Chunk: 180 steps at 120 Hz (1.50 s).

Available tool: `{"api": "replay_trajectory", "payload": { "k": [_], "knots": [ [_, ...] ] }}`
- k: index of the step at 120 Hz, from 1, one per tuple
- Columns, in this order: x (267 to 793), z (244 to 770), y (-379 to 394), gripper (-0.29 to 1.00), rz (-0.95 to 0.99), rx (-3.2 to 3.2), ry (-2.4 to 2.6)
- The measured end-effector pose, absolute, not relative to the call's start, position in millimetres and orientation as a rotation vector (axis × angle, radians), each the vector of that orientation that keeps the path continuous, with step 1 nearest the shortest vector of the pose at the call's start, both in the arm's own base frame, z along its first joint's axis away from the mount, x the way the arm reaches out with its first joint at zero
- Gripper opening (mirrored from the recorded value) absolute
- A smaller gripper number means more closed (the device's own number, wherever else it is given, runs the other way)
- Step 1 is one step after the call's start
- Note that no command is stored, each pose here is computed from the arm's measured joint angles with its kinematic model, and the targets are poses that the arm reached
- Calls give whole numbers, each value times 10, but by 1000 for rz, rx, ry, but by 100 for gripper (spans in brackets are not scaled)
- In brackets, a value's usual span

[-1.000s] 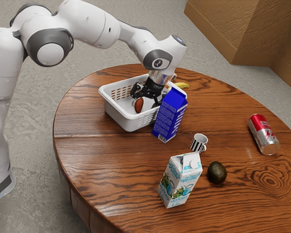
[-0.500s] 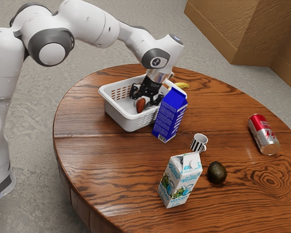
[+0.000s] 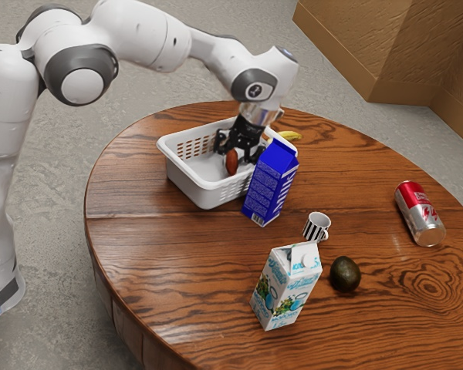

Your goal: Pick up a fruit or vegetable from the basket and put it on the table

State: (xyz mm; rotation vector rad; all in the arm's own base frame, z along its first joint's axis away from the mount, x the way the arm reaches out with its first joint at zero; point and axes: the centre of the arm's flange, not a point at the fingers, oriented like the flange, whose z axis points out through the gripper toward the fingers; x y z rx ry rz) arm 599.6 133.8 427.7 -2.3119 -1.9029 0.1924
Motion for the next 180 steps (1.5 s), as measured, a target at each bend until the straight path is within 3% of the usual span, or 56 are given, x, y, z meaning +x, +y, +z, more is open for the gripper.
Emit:
{"api": "replay_trajectory", "payload": {
  "k": [38,57,74,135,180],
  "knots": [
    [5956,4988,1275,17,149,-2368,-1951],
    [5479,5895,1265,17,59,-2461,-2023],
    [4930,6155,1155,17,98,-2498,-2025],
    [4217,5947,-294,16,90,-2539,-1777],
    [4456,5880,-1541,17,58,-2671,-1554]
  ]
}}
